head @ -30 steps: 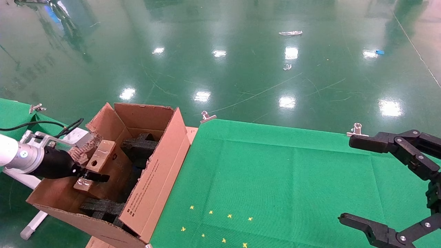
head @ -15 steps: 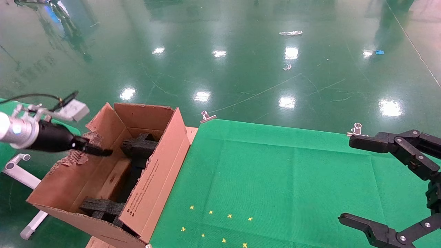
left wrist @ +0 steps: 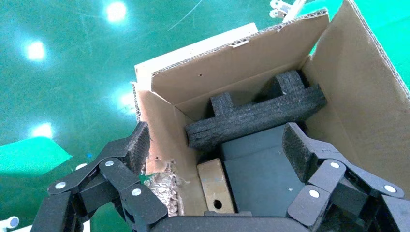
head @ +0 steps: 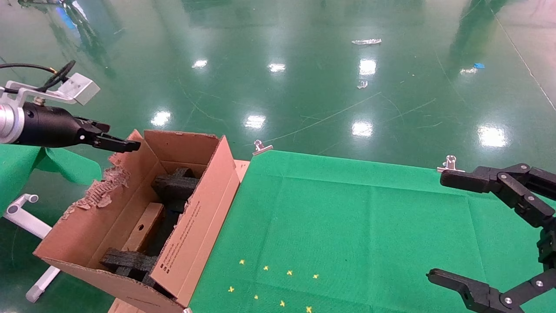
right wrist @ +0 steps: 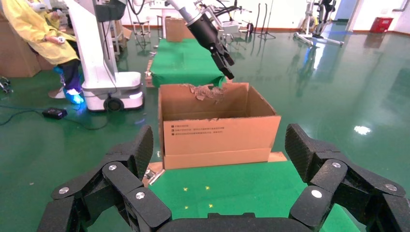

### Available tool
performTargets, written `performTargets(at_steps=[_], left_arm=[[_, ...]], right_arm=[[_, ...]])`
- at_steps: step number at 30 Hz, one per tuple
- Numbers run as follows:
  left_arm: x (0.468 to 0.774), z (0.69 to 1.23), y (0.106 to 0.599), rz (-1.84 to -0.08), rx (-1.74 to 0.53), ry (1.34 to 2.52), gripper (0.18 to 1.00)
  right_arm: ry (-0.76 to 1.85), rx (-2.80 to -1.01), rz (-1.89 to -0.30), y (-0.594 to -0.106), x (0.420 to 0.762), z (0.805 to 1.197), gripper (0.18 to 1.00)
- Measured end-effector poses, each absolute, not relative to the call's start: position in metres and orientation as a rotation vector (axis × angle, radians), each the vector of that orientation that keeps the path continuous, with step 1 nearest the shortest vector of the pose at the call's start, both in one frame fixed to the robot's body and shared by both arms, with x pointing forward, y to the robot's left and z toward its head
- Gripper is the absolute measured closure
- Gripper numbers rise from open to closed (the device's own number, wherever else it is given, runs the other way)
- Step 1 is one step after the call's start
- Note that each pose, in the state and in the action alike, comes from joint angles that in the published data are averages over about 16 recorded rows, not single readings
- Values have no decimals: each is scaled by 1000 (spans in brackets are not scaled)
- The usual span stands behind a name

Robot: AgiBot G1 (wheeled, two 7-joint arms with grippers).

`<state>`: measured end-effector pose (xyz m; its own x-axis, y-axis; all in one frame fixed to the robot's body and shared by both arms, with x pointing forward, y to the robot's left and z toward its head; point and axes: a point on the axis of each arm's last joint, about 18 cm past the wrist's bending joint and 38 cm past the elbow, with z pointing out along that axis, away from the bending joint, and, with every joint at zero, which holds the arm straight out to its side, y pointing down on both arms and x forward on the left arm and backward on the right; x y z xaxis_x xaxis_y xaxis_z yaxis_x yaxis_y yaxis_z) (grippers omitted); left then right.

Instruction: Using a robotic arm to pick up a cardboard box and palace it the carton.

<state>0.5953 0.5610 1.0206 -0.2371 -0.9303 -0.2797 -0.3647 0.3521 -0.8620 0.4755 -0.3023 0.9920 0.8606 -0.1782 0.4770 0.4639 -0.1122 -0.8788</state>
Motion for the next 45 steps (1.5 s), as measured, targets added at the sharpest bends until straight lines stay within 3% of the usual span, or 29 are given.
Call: performTargets(at_steps=[22,45], left_arm=[[607,1007,441,-1237,-682,1955,184],[544,998,339,-1618,-106,1987,184]], right_arm=[[-229,-1596,-552,-302,476,992,179],[-229,-1596,-552,-302,476,992,179]])
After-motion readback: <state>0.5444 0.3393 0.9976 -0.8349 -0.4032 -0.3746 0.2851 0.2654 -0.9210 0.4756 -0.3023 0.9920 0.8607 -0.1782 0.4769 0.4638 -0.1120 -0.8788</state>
